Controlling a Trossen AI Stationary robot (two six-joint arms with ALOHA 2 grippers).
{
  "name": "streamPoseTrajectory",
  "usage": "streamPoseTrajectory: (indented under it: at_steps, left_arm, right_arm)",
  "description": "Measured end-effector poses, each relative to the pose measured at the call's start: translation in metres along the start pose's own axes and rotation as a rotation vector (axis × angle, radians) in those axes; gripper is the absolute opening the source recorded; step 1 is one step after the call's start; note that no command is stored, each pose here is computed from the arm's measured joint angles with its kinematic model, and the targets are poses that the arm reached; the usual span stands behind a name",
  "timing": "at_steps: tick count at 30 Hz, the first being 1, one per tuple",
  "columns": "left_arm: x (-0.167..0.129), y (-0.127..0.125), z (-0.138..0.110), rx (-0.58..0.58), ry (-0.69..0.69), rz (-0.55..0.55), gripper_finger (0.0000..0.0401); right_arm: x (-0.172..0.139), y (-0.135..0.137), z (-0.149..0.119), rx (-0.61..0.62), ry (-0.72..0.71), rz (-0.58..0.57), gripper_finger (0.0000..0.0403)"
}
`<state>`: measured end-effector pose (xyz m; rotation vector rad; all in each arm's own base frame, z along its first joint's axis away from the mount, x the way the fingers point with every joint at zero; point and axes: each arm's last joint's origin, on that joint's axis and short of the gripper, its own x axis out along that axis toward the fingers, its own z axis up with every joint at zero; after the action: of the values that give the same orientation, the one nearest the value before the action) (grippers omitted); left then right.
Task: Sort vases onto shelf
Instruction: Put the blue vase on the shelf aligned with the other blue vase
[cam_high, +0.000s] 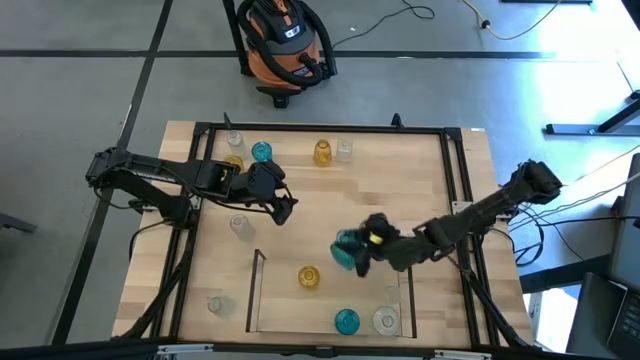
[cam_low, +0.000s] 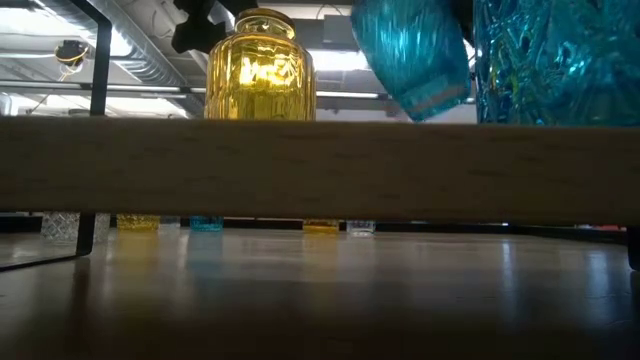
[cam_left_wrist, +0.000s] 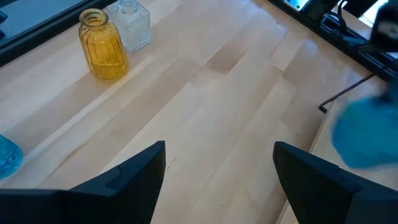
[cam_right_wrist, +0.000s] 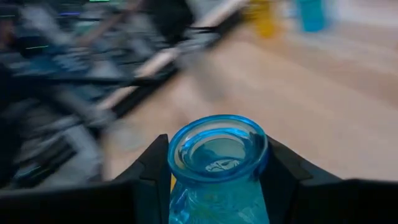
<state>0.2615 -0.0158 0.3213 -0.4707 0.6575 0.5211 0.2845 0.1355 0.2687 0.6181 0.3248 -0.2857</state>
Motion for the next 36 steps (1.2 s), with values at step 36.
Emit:
streamPoseTrajectory:
  at_steps: [36]
  left_arm:
    - [0.001,0.001,0.004,-0.02,-0.023,-0.005,0.0289]
  right_arm:
    - [0.043,-0.065,0.009,-0.555,0.347,1.051,0.0145]
